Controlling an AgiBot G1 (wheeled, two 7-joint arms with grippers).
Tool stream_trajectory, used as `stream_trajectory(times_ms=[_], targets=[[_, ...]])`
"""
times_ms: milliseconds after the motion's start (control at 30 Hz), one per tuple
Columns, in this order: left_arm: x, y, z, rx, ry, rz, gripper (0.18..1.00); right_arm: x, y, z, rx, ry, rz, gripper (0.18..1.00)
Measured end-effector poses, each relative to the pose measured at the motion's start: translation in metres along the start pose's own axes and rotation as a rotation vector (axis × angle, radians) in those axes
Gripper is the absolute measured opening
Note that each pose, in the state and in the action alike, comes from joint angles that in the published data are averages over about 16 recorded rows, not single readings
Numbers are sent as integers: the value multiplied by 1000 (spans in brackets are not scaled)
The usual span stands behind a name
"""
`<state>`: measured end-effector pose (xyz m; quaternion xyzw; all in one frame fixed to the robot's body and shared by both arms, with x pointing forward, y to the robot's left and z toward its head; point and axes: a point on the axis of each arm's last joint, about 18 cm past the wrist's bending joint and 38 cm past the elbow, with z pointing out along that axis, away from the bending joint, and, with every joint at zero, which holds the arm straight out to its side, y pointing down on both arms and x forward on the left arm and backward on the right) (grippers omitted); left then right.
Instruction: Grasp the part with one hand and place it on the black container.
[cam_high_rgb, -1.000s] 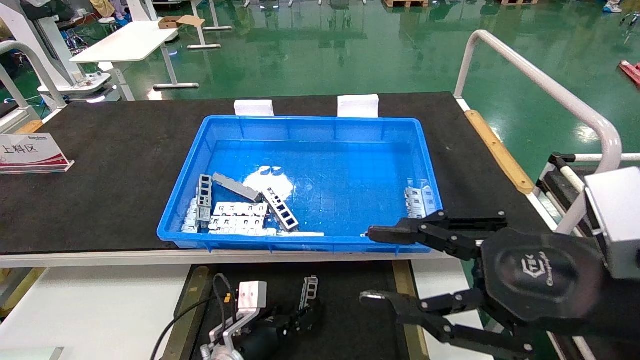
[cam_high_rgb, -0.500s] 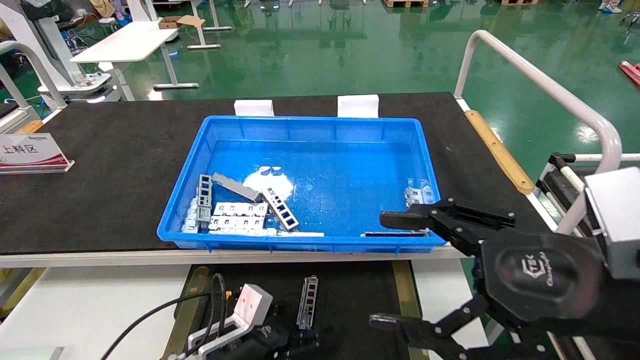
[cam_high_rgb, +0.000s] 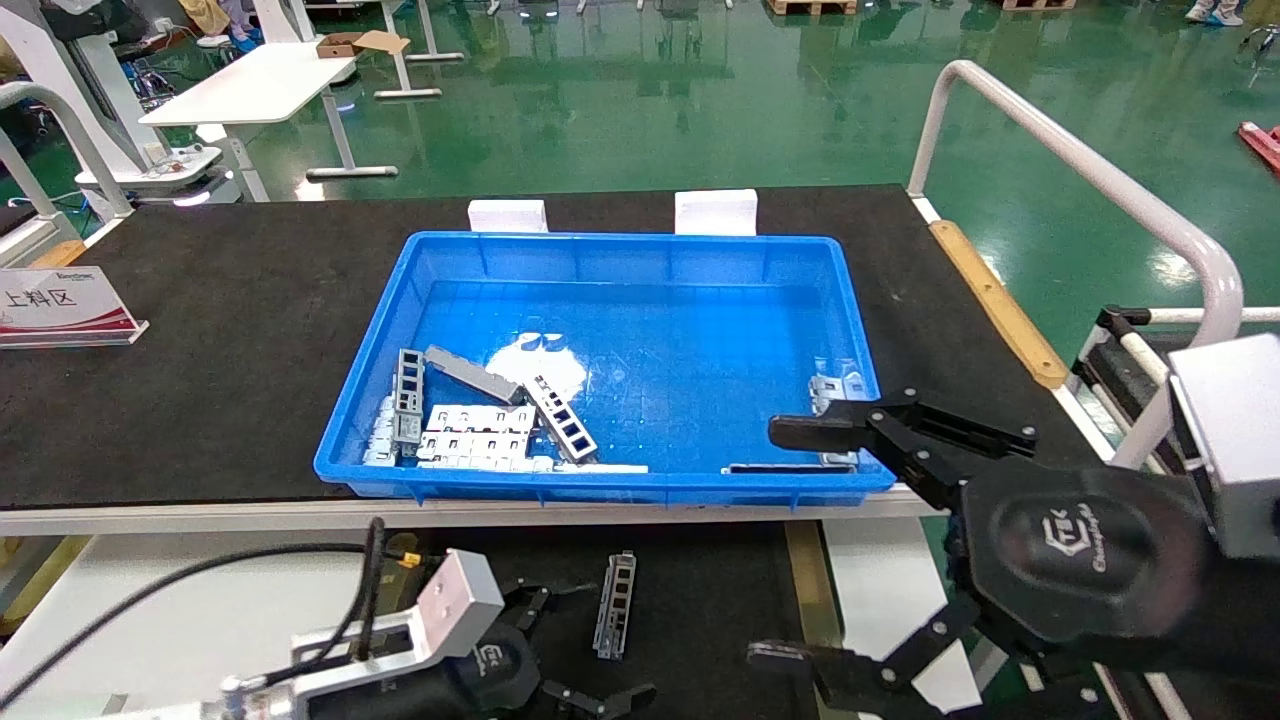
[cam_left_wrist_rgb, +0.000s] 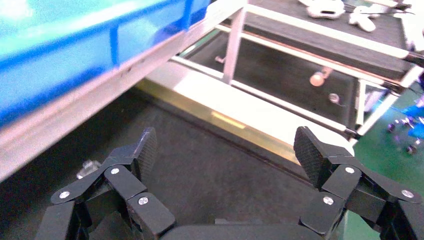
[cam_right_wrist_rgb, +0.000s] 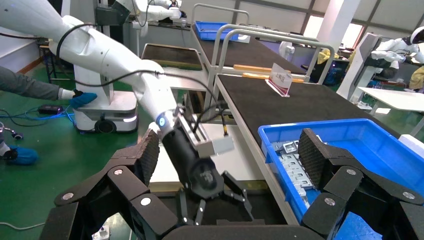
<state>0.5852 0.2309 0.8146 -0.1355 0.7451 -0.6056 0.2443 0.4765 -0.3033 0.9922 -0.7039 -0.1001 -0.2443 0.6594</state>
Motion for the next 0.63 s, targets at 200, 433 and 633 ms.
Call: stream_trajectory(times_ms=[200, 433, 633], targets=[[3, -27, -17, 19, 65, 78, 1001, 0, 0, 0, 0, 0, 0, 998], [8, -52, -29, 39, 113, 137, 1001, 0, 0, 0, 0, 0, 0, 1001], [11, -62, -33, 48, 130, 158, 1001, 0, 0, 0, 0, 0, 0, 1001]])
